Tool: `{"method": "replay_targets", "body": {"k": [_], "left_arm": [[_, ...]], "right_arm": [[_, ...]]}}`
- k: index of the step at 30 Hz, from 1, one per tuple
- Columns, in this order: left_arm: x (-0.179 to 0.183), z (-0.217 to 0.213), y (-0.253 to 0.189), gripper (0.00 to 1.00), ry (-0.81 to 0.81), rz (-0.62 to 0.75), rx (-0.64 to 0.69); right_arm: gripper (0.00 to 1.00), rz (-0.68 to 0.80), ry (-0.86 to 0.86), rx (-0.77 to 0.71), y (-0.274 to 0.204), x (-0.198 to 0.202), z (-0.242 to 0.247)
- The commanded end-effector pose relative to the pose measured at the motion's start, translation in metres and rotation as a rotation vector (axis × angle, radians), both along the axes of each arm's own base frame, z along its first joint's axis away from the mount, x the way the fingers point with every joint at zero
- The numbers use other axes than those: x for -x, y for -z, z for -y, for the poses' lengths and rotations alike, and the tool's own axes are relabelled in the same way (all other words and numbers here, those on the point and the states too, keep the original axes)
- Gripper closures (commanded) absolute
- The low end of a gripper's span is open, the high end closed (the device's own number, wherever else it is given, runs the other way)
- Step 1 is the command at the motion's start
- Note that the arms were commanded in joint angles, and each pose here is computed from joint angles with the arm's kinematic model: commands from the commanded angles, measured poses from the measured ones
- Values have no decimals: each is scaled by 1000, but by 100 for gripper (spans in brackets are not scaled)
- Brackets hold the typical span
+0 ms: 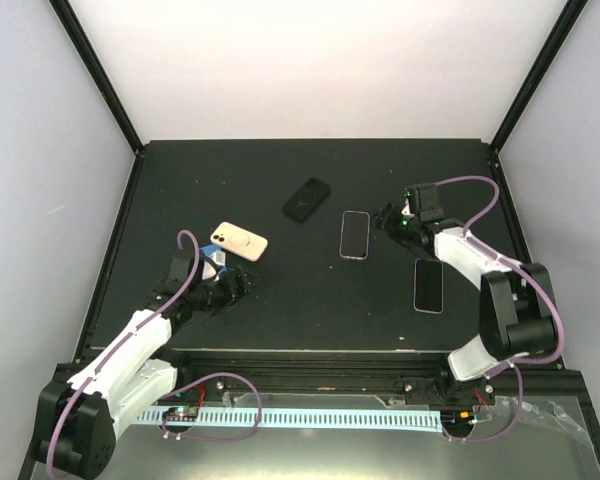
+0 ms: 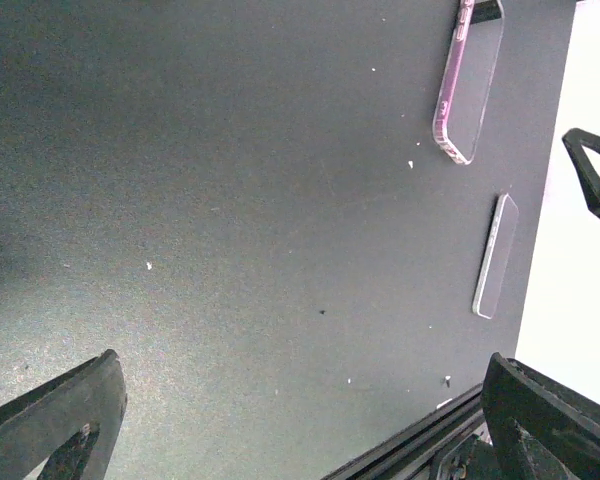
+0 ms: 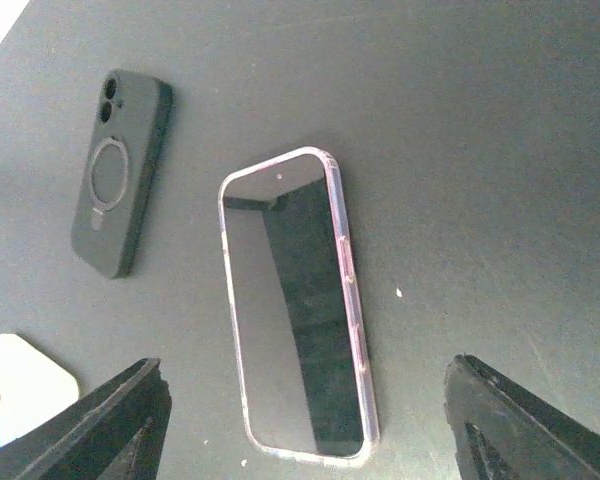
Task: Put the phone into the phone case
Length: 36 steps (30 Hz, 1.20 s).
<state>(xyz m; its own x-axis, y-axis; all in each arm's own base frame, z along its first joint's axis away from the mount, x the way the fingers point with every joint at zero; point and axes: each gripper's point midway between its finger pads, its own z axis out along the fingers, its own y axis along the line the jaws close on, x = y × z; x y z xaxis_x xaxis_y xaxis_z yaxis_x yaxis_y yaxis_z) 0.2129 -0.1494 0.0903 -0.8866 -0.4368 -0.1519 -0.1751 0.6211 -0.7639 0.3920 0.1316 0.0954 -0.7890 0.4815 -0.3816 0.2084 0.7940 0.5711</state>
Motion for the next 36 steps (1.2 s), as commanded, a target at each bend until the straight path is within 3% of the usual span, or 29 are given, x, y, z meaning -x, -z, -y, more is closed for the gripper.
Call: {"method": "replay_targets", "body": {"k": [1, 4, 13, 21, 25, 32, 36], "left_arm": [[-5, -1, -17, 1, -9, 42, 12], [-10, -13, -18, 1, -47, 33, -58], [-51, -103, -18, 4, -332, 23, -510], [-105, -102, -24, 11, -175, 59, -655], [-129, -98, -7, 15, -152, 2, -667], [-144, -74, 32, 15, -255, -174, -486], [-145, -60, 36, 15, -266, -151, -385]], "right_arm": [[17, -47, 28, 75, -7, 34, 21], [1, -29, -8, 46, -22, 51, 17], [0, 65, -121, 6, -48, 91, 10], [0, 145, -174, -35, -57, 107, 4], [0, 147, -214, -64, -59, 109, -4], [0, 145, -271, -93, -59, 107, -15], [0, 149, -288, -112, -58, 108, -19]]}}
